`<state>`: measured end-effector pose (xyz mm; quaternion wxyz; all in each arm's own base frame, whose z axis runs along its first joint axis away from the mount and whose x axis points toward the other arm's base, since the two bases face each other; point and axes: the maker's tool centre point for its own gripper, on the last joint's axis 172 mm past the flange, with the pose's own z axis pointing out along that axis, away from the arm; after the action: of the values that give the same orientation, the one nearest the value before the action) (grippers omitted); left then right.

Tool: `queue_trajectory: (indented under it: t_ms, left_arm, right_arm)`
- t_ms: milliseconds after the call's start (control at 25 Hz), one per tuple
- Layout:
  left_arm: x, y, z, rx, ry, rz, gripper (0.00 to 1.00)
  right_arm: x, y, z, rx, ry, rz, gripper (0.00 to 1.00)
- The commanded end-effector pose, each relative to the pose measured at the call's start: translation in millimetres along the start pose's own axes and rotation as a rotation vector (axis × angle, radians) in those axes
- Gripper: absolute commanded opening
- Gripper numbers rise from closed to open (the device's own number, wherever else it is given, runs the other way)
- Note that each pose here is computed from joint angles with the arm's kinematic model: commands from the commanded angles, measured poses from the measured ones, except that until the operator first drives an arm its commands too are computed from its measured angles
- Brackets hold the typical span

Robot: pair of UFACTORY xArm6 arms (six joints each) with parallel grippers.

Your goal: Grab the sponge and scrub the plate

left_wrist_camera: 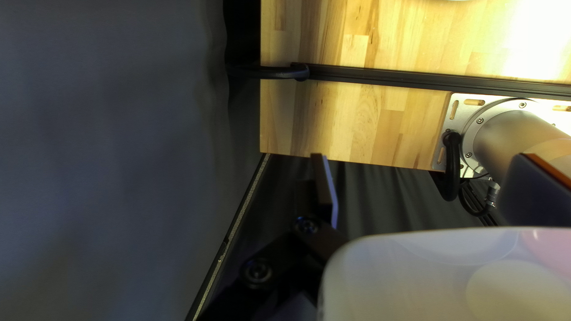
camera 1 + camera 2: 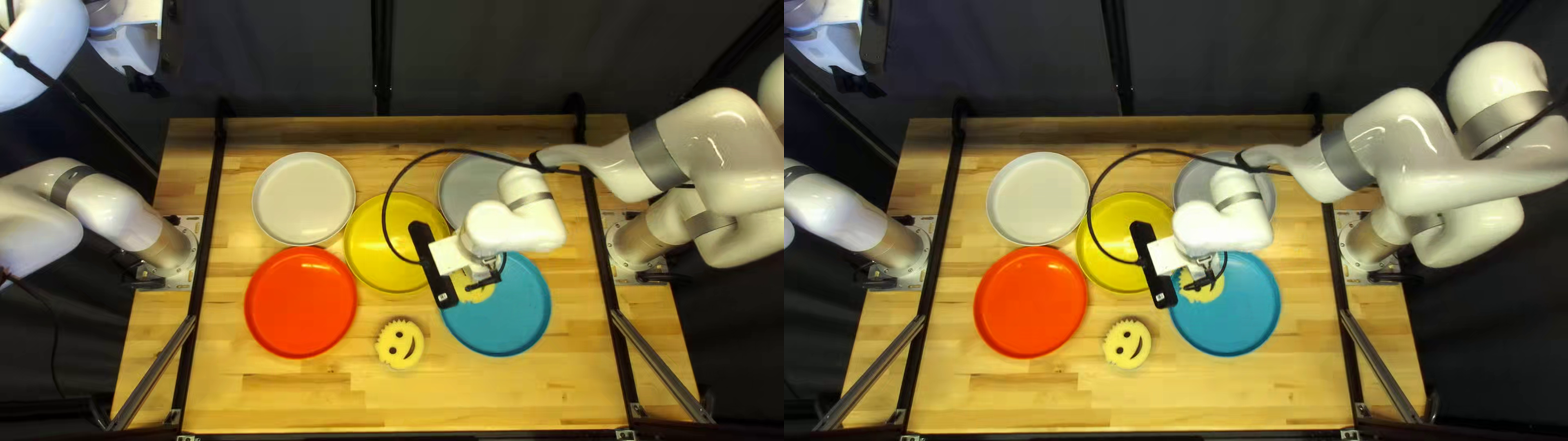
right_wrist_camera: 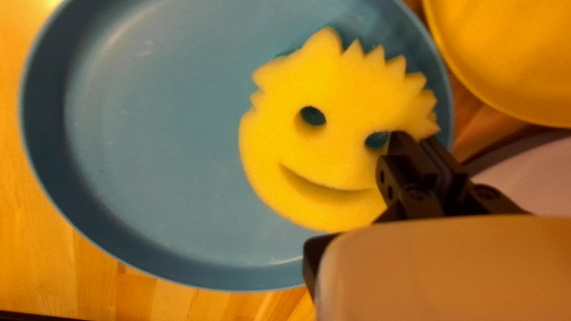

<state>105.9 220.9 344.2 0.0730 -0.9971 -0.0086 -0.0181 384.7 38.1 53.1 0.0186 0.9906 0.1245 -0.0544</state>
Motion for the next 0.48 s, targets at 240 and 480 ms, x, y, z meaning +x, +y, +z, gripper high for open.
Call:
queue_trajectory:
  t_ms: [240, 480]
  left_arm:
    - [0, 0, 0, 0.0, 0.0, 0.0, 1.0]
    - [0, 0, 0, 0.0, 0.0, 0.0, 1.0]
  right_arm:
    - [-8, 2, -2, 0.019, -0.013, 0.067, 0.0]
    - [10, -18, -5, 0.004, 0.004, 0.031, 0.0]
